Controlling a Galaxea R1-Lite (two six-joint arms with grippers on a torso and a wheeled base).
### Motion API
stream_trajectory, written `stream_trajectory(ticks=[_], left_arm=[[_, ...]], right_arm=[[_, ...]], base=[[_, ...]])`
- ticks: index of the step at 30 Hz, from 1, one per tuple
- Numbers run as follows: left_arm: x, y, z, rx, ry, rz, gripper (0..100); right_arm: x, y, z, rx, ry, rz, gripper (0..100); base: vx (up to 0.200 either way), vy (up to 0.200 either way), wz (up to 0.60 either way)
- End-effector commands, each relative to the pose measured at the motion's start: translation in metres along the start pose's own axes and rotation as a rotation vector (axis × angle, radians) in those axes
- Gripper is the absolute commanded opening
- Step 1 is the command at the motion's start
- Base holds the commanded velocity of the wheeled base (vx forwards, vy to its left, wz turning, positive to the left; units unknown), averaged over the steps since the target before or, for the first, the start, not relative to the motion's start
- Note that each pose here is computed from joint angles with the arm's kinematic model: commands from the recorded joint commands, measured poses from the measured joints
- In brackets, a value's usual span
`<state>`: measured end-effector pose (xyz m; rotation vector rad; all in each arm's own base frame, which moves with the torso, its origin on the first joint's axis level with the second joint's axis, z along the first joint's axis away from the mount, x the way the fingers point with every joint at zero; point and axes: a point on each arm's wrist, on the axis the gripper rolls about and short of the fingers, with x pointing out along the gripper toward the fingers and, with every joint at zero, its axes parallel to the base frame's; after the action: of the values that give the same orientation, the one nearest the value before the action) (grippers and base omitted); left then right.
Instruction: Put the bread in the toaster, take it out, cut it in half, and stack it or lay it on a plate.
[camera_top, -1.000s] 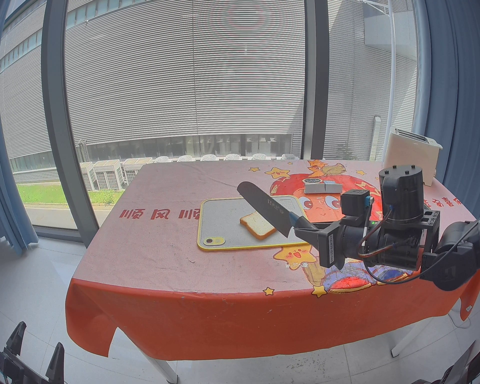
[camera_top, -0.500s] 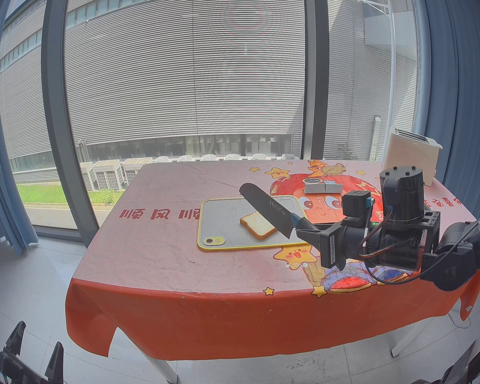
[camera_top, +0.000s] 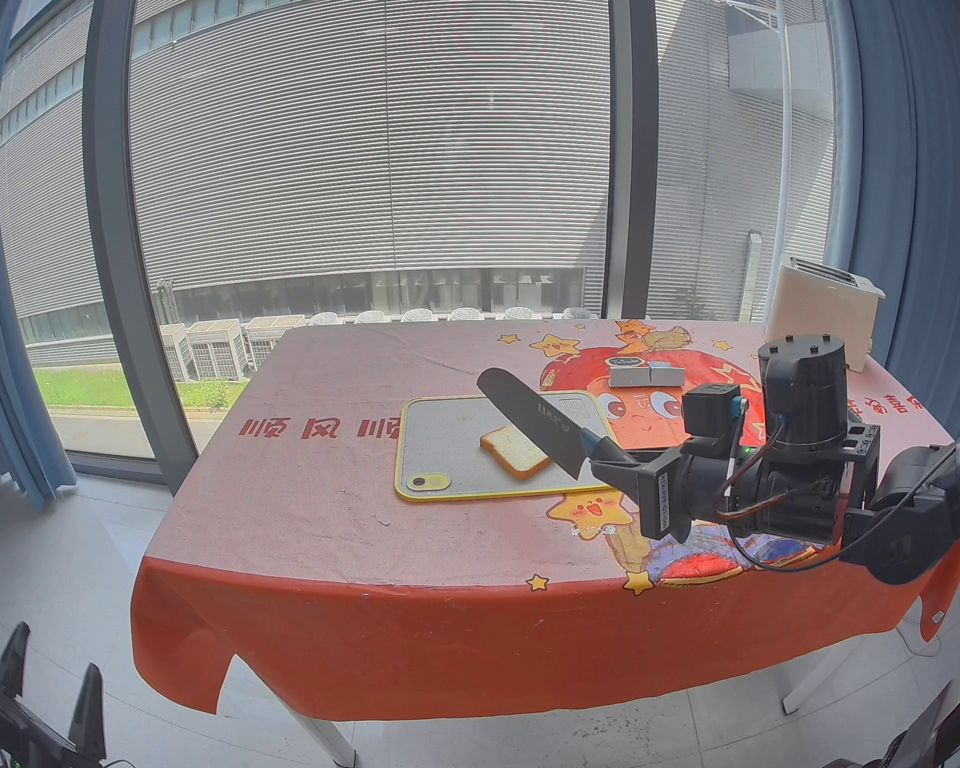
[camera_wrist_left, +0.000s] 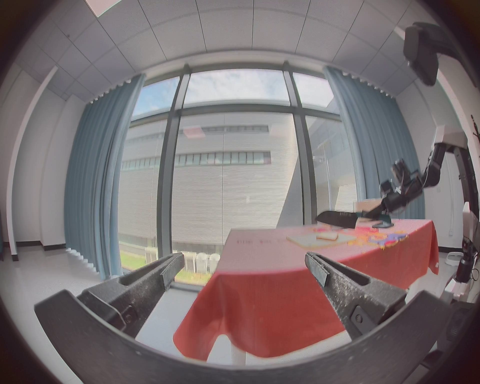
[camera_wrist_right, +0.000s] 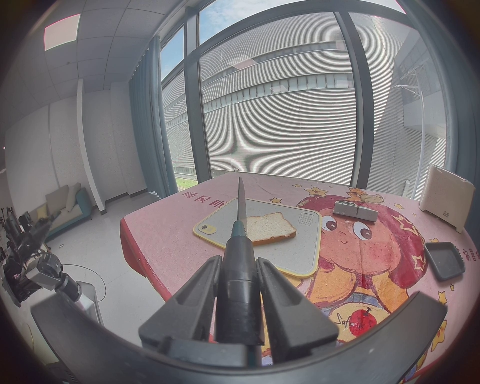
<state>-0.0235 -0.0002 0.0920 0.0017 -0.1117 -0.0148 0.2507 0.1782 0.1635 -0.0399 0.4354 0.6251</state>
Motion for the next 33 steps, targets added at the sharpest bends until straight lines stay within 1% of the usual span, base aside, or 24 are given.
stream_trajectory(ticks=[1,5,11,16,20,25,33], left_arm=[[-0.002,0.000,0.010,0.003,-0.143,-0.003,100],[-0.001,0.000,0.007,0.002,-0.115,-0.009,100],[-0.001,0.000,0.005,-0.004,-0.103,-0.011,100],[-0.001,0.000,0.006,-0.004,-0.109,-0.013,100],[-0.001,0.000,0.009,-0.002,-0.135,-0.014,100],[-0.002,-0.001,0.012,0.004,-0.164,-0.043,100],[0.009,-0.001,0.021,0.004,-0.137,-0.056,100]], right_arm=[[0.002,0.000,0.000,0.000,0.000,0.002,0],[0.001,0.001,0.000,-0.002,-0.002,-0.003,0],[0.002,0.001,-0.002,-0.002,0.004,-0.005,0],[0.002,0.001,-0.002,-0.004,0.006,-0.004,0],[0.001,0.001,-0.001,-0.005,0.001,-0.003,0],[0.001,0.001,-0.002,-0.004,0.006,-0.004,0],[0.001,0.001,-0.002,-0.006,0.007,-0.004,0]], base=[[0.000,0.000,0.00],[0.000,0.000,0.00],[0.000,0.000,0.00],[0.000,0.000,0.00],[0.000,0.000,0.00],[0.000,0.000,0.00],[0.000,0.000,0.00]])
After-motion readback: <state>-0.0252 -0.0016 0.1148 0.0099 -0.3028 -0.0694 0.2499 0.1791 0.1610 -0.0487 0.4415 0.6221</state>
